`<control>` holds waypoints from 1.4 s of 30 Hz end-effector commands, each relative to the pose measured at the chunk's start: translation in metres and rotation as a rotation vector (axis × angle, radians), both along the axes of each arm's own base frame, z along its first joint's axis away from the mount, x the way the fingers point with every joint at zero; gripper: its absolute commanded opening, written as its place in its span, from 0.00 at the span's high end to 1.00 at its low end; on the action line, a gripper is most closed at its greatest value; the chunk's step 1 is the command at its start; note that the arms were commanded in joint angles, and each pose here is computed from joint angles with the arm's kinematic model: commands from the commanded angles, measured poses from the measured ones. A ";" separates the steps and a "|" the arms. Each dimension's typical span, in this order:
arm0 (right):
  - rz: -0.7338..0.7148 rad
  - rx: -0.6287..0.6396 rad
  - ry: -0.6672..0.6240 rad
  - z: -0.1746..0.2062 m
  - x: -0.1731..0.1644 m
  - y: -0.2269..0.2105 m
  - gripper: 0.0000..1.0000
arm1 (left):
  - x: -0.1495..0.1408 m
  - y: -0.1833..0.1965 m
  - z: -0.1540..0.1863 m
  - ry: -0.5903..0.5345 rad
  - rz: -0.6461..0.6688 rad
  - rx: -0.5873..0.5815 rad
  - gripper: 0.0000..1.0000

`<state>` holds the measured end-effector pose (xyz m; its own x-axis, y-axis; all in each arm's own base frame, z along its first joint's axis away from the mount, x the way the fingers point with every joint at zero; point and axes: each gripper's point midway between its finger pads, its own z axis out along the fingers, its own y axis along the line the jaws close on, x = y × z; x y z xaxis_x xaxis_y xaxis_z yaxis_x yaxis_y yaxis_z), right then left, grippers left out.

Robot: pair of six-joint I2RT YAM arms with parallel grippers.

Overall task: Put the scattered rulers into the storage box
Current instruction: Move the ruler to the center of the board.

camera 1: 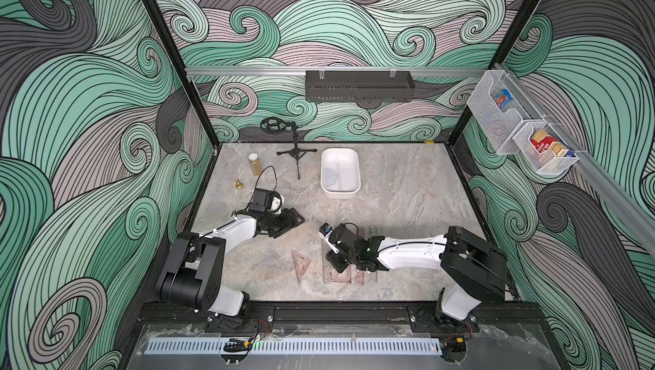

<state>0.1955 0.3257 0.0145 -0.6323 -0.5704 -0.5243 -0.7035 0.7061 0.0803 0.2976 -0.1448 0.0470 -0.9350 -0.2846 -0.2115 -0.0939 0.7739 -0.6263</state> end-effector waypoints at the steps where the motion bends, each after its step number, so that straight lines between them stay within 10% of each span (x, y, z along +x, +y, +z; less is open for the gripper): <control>1: 0.001 -0.060 0.010 -0.014 -0.005 -0.011 0.59 | 0.007 -0.003 0.004 -0.012 -0.019 -0.015 0.24; 22: -0.011 -0.110 -0.073 -0.020 0.056 0.010 0.67 | 0.009 -0.002 0.005 -0.008 -0.018 -0.047 0.24; 32: -0.110 0.525 0.084 0.075 0.071 0.038 0.65 | -0.003 -0.048 0.019 -0.044 -0.108 -0.167 0.64; 42: -0.173 0.551 0.142 0.052 0.077 0.009 0.68 | -0.006 -0.078 -0.001 0.004 -0.161 -0.164 0.87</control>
<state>0.2708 0.3287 0.0594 -0.7725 -0.1502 -0.6170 -0.5330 0.6816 0.5014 0.2821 -0.2155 0.0408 -0.9753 -0.1617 -0.1501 0.0002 0.6795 -0.7337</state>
